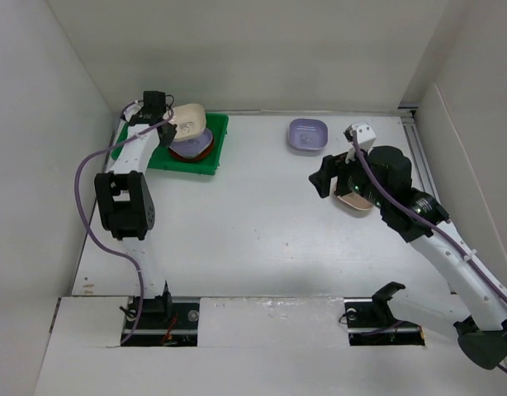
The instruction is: Place the plates into the plastic bin on the countertop
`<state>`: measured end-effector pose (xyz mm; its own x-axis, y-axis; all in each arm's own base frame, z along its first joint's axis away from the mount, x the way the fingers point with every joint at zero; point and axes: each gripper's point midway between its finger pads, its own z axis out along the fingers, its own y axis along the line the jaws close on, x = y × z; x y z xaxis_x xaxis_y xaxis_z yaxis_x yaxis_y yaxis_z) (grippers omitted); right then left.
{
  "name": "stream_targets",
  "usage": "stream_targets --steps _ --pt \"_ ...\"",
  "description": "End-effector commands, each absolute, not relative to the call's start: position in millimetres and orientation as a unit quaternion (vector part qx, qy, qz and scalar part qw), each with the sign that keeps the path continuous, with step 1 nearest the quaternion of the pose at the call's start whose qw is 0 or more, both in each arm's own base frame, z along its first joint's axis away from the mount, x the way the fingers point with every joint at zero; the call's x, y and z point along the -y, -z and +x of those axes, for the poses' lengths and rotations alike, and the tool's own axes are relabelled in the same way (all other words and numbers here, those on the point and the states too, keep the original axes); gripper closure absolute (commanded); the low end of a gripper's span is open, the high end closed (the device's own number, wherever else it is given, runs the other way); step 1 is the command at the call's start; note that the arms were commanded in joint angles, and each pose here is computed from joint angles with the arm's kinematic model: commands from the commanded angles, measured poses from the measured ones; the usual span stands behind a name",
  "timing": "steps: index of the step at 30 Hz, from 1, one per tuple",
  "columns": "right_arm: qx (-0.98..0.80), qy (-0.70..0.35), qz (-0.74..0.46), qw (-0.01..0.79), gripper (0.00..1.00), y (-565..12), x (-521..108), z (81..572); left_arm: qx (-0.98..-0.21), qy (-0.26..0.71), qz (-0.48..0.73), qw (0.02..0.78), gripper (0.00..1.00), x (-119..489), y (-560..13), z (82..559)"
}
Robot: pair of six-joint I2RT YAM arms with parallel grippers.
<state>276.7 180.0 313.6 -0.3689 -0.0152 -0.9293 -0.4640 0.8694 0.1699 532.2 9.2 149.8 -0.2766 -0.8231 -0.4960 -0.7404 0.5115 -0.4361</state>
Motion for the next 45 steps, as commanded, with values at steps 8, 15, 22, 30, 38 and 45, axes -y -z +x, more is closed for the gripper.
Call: stream_targets --steps 8,15,22,30,38,45 --pt "-0.776 -0.228 -0.158 0.567 0.20 -332 -185 276 -0.714 0.104 -0.606 0.334 1.00 13 -157 501" --pt "-0.776 -0.227 -0.157 0.567 0.20 -333 -183 274 -0.679 0.132 -0.653 0.308 1.00 21 -136 507" --pt "-0.773 -0.231 -0.154 0.570 0.20 -337 -180 266 -0.666 0.096 -0.691 0.264 1.00 20 -117 516" --pt "-0.775 -0.221 -0.159 0.570 0.20 -336 -176 264 -0.662 0.117 -0.693 0.260 0.59 26 -122 515" --pt "-0.775 -0.224 -0.161 0.569 0.20 -335 -179 265 -0.652 0.211 -0.594 0.422 0.00 63 -257 518" --pt "-0.785 -0.191 -0.103 0.581 0.20 -333 -160 279 -0.728 0.265 -0.414 0.478 0.00 172 -314 541"
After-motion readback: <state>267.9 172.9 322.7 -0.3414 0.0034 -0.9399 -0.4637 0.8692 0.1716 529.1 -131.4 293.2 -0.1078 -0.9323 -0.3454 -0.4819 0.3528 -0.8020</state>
